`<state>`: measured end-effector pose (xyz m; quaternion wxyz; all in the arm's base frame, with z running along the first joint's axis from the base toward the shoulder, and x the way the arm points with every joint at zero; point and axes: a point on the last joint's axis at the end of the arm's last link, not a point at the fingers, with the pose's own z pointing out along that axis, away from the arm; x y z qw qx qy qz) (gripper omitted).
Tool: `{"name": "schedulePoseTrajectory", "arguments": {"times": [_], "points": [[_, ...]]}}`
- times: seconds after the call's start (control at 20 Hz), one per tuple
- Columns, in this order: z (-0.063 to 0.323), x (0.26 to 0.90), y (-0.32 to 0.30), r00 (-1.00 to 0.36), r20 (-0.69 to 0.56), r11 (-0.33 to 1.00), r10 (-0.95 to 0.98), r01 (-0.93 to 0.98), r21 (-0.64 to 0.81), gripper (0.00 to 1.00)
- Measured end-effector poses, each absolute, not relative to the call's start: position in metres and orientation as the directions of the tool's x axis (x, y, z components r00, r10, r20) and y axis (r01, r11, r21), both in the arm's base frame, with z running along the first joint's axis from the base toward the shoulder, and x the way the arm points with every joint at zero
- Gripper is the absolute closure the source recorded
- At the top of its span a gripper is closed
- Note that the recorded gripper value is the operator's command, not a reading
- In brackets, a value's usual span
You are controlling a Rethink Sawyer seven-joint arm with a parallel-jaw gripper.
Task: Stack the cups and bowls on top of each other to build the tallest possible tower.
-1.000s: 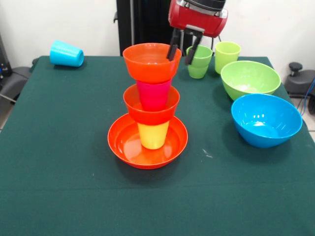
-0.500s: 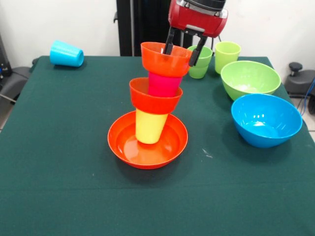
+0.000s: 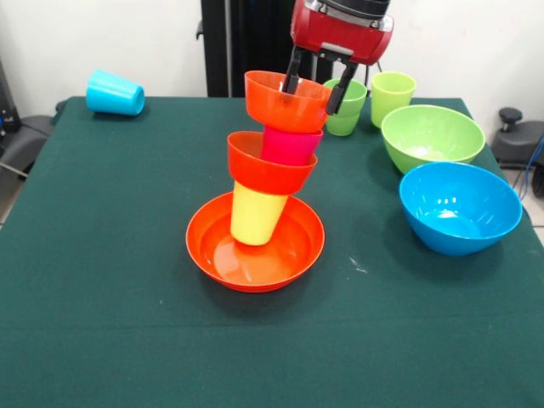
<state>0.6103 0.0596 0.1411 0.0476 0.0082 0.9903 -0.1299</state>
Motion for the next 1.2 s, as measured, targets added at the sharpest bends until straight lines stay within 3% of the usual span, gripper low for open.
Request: {"name": "schedulePoseTrajectory", "arguments": {"times": [1.05,1.1,1.2], "points": [[0.1421,0.6106,0.0596,-0.995,-0.098,0.966,0.004,0.029,-0.257,0.00],[0.1421,0.6106,0.0596,-0.995,-0.098,0.966,0.004,0.029,-0.257,1.00],[0.1422,0.6106,0.0596,-0.995,-0.099,0.966,0.004,0.029,-0.257,1.00]]}}
